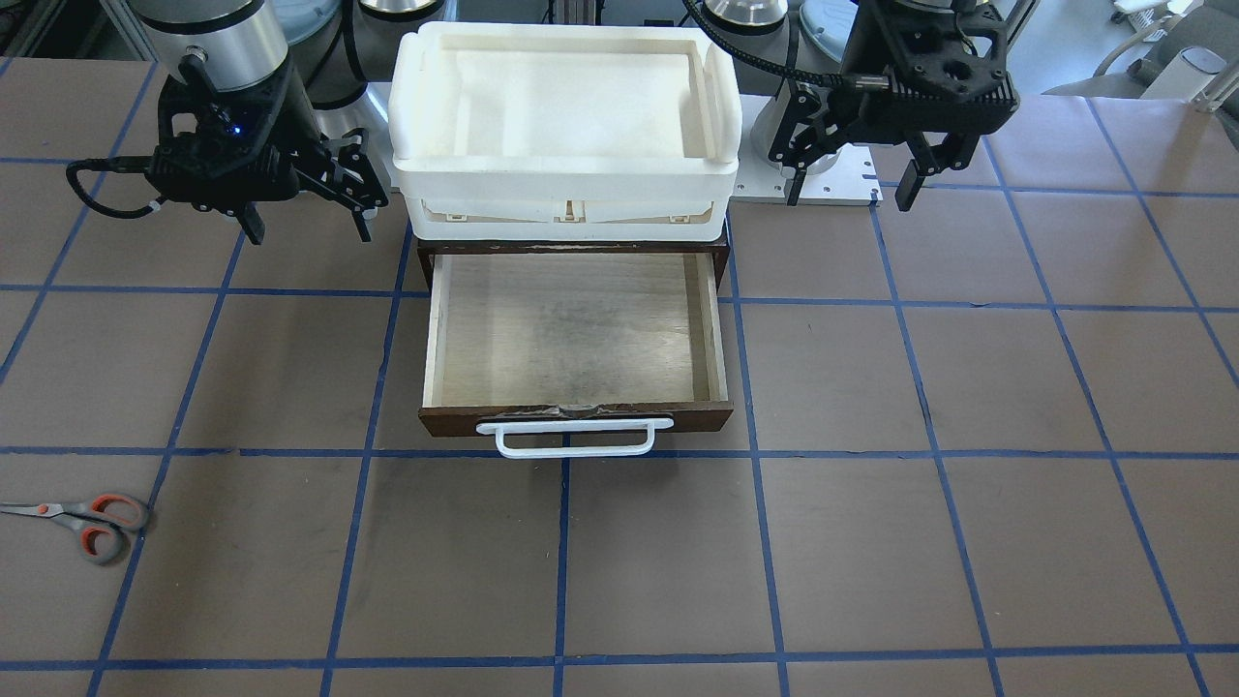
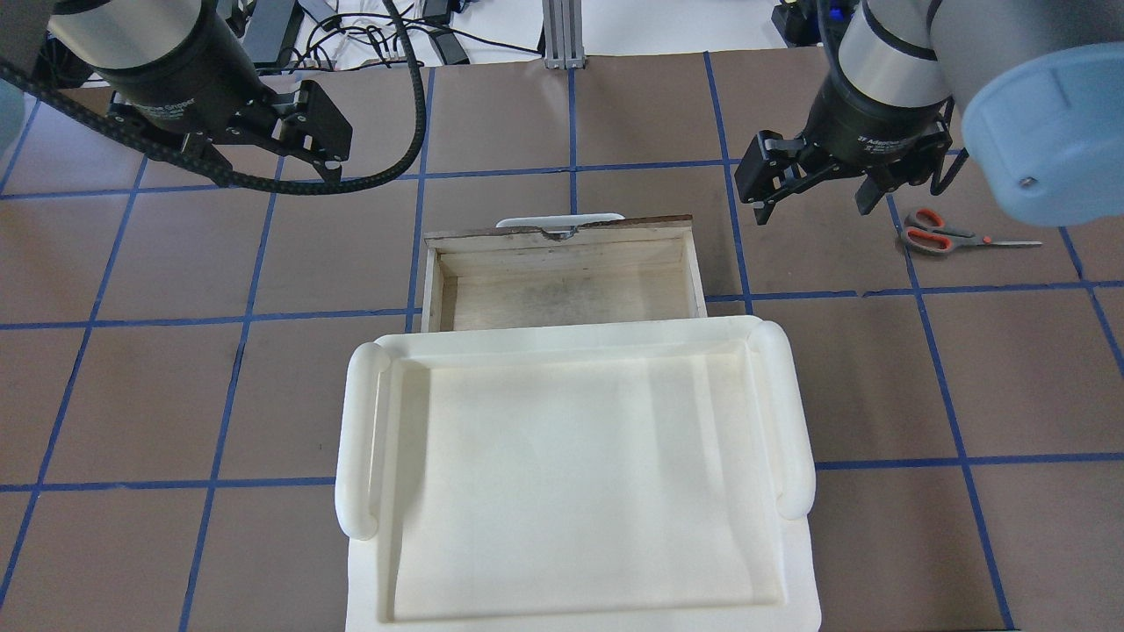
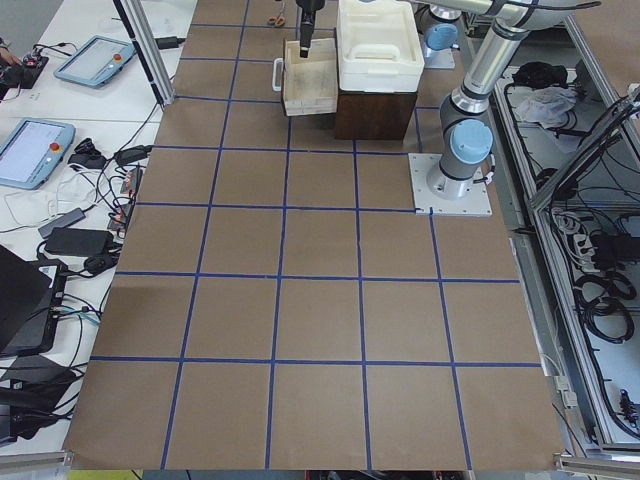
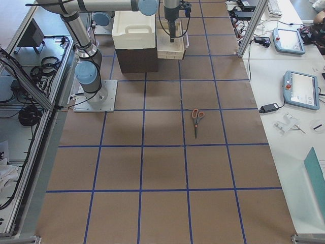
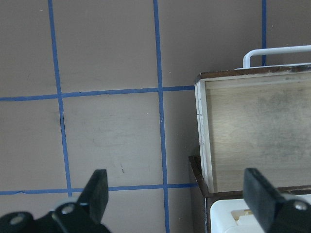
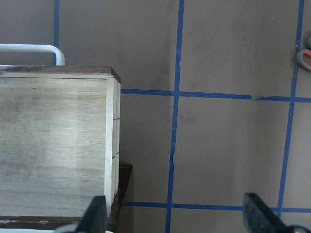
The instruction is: Put scissors in drawer and close it
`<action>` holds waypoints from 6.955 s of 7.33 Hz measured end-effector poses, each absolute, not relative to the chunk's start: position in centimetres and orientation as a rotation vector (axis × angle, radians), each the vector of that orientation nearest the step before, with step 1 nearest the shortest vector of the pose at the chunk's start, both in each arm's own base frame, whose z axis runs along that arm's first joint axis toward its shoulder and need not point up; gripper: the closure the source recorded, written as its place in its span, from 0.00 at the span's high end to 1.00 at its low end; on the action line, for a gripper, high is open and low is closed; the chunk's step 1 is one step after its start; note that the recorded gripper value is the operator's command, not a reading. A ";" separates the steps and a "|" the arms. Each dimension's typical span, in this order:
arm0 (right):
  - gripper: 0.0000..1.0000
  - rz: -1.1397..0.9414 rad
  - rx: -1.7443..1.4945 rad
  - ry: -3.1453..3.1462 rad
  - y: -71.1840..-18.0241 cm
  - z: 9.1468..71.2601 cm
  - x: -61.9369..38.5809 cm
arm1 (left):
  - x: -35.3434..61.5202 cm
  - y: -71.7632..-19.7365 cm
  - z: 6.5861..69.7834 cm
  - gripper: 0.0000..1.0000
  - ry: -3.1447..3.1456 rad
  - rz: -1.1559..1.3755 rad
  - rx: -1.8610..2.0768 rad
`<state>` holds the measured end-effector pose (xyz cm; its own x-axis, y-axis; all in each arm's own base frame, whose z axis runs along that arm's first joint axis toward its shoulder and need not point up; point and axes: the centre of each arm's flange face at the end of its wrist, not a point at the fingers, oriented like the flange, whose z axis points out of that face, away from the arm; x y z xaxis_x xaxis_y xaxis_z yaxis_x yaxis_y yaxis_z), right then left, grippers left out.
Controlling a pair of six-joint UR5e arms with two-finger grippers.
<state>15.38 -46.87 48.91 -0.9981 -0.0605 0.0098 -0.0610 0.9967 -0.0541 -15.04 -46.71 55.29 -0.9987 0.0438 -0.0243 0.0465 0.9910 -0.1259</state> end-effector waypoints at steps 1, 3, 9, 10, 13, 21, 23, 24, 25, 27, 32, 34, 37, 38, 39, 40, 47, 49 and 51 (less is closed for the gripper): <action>1.00 0.083 0.094 -3.130 -46.9 48.9 15.4 | -15.0 -46.7 55.3 1.00 3.113 -0.198 0.071; 1.00 0.081 0.094 -3.126 -46.8 48.9 15.4 | -15.1 -46.6 55.4 1.00 3.113 -0.199 0.071; 1.00 0.079 0.099 -3.118 -46.8 48.9 15.3 | -15.2 -46.6 55.3 1.00 3.117 -0.199 0.077; 1.00 0.082 0.108 -3.118 -46.8 48.9 15.3 | -15.3 -46.6 55.3 1.00 3.117 -0.199 0.078; 1.00 0.081 0.122 -3.114 -46.9 48.7 15.3 | -15.4 -46.6 55.3 1.00 3.116 -0.200 0.082; 1.00 0.041 0.728 -3.013 -49.6 47.5 7.0 | -15.3 -46.6 55.3 1.00 3.114 -0.197 0.079; 1.00 -0.005 1.107 -2.909 -51.0 46.2 -0.2 | -15.3 -46.6 55.3 1.00 3.113 -0.198 0.079; 1.00 -0.011 1.286 -2.829 -52.0 45.1 -2.7 | -15.3 -46.5 55.4 1.00 3.112 -0.198 0.079; 1.00 -0.004 1.467 -2.716 -53.5 43.6 -4.9 | -15.3 -46.5 55.4 1.00 3.112 -0.197 0.078; 1.00 -0.040 1.662 -2.624 -56.4 38.5 -10.0 | -15.3 -46.5 55.4 1.00 3.114 -0.195 0.079; 1.00 -0.028 1.889 -2.443 -62.2 27.0 -14.6 | -15.5 -46.5 55.3 1.00 3.117 -0.194 0.085; 1.00 -0.027 1.994 -2.356 -62.6 25.3 -16.3 | -15.5 -46.5 55.3 1.00 3.118 -0.194 0.085; 1.00 0.005 2.112 -2.243 -63.0 22.3 -19.8 | -15.5 -46.5 55.3 1.00 3.116 -0.194 0.085; 1.00 0.008 2.133 -2.222 -63.2 21.7 -20.1 | -15.5 -46.5 55.3 1.00 3.116 -0.194 0.085; 1.00 0.008 2.143 -2.213 -63.3 21.2 -20.2 | -15.5 -46.5 55.3 1.00 3.115 -0.193 0.085; 0.99 0.009 2.147 -2.208 -63.5 20.4 -20.4 | -15.5 -46.5 55.3 1.00 3.115 -0.193 0.085; 0.78 0.025 2.166 -2.204 -65.1 17.7 -21.0 | -15.5 -46.4 55.4 1.00 3.114 -0.195 0.085; 0.78 0.023 2.171 -2.210 -65.2 17.7 -21.0 | -15.5 -46.4 55.4 1.00 3.114 -0.195 0.085; 0.20 0.015 2.182 -2.224 -65.0 17.4 -20.9 | -15.5 -46.4 55.4 1.00 3.114 -0.195 0.085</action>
<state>-20.91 -64.98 17.38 -0.0190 -0.9995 0.0255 -0.9998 0.0193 0.0113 -15.46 -46.41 55.36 -0.9983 0.0531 -0.0235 0.0556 0.9907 -0.1239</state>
